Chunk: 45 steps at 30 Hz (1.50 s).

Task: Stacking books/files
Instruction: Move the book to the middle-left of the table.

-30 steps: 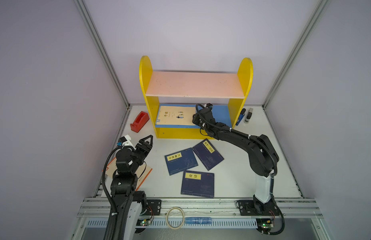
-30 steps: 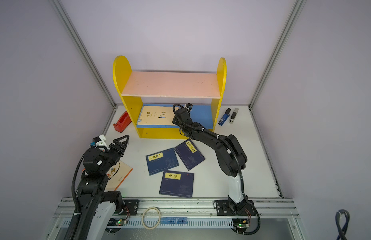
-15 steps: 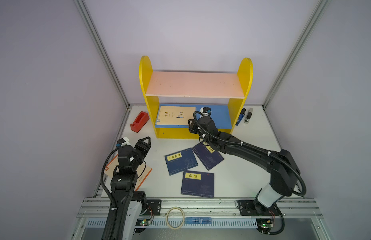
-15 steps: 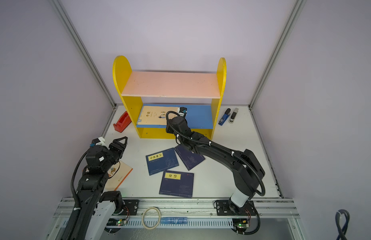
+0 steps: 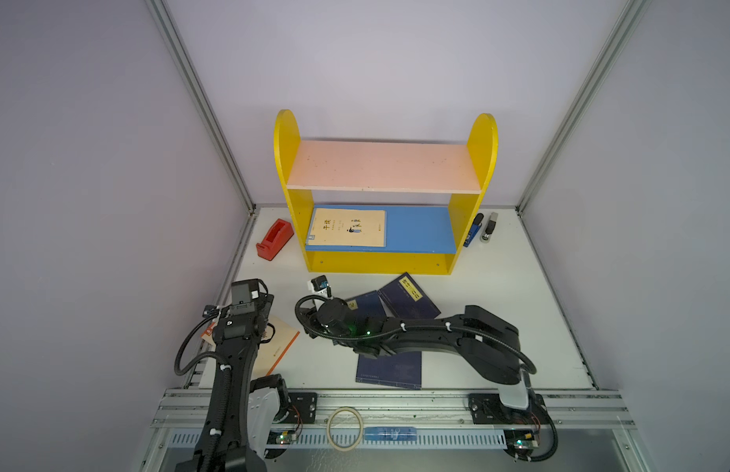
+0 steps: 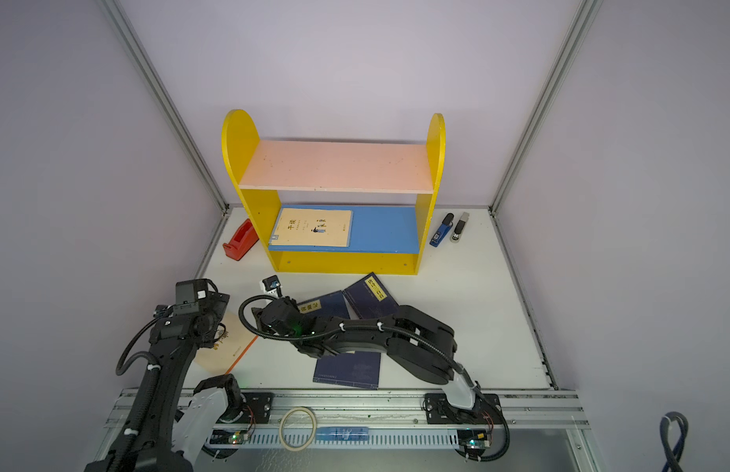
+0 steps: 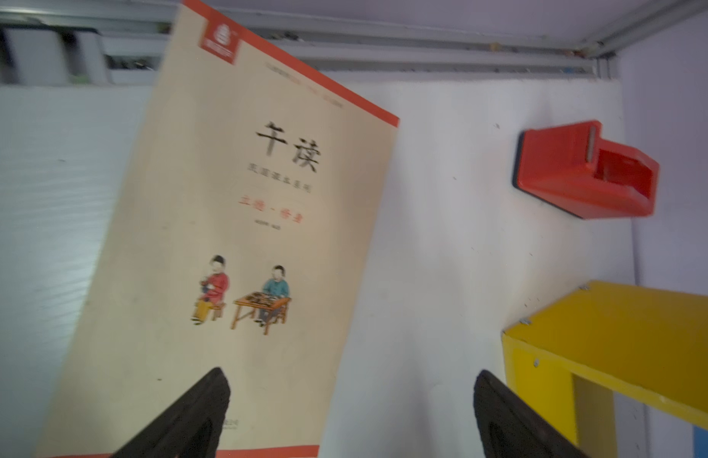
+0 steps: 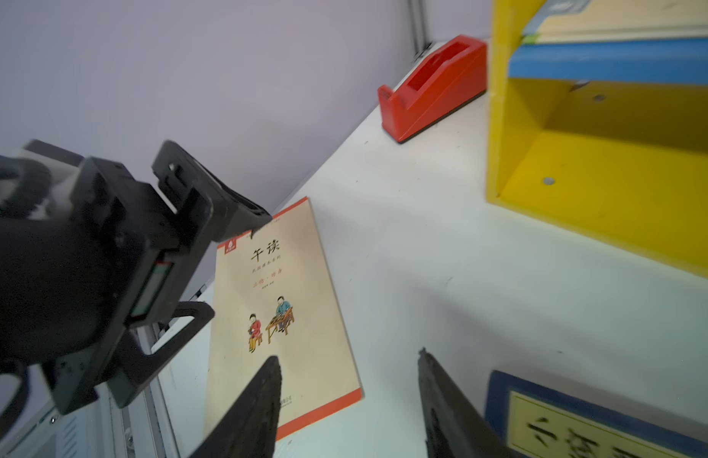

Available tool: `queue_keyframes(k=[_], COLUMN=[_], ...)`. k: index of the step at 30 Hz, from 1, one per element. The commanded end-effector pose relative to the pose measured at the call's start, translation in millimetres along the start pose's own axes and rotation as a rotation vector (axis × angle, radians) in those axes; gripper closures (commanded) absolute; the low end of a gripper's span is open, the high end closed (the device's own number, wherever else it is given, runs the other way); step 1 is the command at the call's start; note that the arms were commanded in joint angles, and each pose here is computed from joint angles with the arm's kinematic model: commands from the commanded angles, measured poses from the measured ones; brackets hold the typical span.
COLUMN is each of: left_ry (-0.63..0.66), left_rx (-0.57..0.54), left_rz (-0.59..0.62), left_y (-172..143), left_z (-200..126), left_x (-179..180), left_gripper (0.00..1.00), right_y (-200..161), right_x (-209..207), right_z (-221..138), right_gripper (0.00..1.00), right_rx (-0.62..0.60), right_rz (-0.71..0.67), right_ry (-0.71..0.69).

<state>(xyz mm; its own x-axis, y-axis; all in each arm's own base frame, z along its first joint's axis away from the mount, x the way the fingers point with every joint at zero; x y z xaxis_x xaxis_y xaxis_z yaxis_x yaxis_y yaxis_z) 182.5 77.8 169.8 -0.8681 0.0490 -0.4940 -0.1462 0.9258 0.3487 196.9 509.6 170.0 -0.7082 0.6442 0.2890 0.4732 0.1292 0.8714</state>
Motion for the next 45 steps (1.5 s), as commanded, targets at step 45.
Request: queue_keyframes(k=[45], left_ry=[0.115], left_rx=[0.441], left_rz=[0.134], left_y=[-40], left_z=[91], left_x=[24], left_gripper=[0.0], right_y=[-83], right_x=[-32], right_z=[85], right_gripper=[0.48], right_rx=[0.281], right_rz=[0.181], right_ry=[-0.14])
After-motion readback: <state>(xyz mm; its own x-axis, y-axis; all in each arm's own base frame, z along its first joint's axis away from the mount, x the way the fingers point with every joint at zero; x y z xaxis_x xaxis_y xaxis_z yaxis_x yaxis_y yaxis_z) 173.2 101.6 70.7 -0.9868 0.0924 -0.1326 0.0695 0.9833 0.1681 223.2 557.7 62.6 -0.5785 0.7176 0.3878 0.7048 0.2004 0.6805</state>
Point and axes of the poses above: each gripper's point midway between its finger pads, its own z axis out along the fingers, its own x axis along the line the jaws close on, y = z × x, the point moved 6 cm from there along -z, back along the fingers, and after that the axes turned 8 degrees about -z, right-handed, at the moved point
